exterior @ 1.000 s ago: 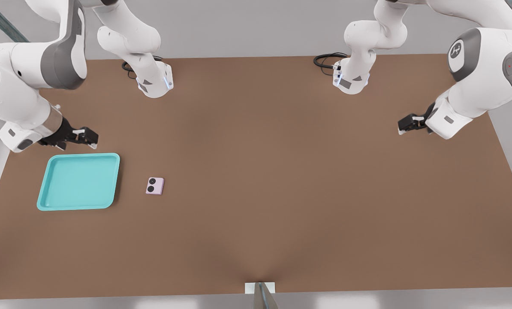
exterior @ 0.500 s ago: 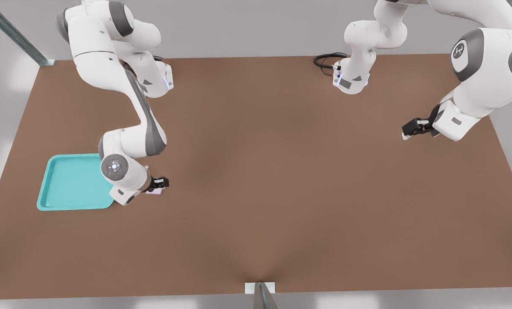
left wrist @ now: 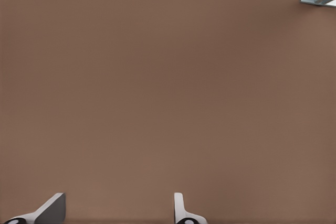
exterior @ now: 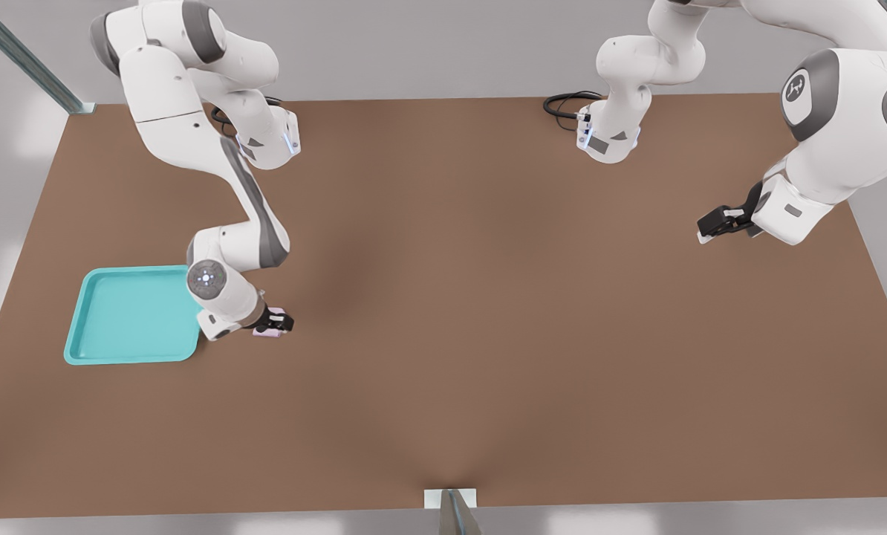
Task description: Keep left arm still and place phone on the tray with right arm
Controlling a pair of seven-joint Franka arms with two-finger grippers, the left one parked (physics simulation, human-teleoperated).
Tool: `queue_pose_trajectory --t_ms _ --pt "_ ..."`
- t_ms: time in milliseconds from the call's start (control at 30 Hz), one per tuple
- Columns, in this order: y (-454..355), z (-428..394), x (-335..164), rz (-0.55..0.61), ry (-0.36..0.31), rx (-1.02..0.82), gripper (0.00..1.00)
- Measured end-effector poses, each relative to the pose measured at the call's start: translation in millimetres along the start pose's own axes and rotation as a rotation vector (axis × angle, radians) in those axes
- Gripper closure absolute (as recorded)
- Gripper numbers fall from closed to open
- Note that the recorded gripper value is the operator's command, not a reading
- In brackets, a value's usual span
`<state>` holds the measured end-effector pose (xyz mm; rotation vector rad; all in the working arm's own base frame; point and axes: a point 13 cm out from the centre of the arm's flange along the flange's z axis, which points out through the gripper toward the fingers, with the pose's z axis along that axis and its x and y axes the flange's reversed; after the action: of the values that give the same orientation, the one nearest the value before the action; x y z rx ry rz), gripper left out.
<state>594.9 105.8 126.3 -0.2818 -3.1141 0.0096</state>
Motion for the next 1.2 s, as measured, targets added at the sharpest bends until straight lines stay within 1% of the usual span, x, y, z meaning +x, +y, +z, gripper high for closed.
queue_pose_trajectory --t_ms 200,233,267,467,633,767,967,1200 --pt "2 24 2 0.018 0.009 -0.010 0.03" --pt "1 29 6 0.014 0.014 -0.008 0.03" --pt "0 34 9 0.010 0.018 -0.008 0.00" --pt "-2 58 16 -0.043 0.037 -0.006 0.00" --pt "-5 66 15 -0.081 0.040 -0.006 0.00" --pt "-15 70 13 -0.097 0.042 -0.006 0.00" --pt "-45 79 32 -0.103 0.070 0.000 0.00" --pt "-45 94 36 -0.115 0.077 -0.017 0.00"
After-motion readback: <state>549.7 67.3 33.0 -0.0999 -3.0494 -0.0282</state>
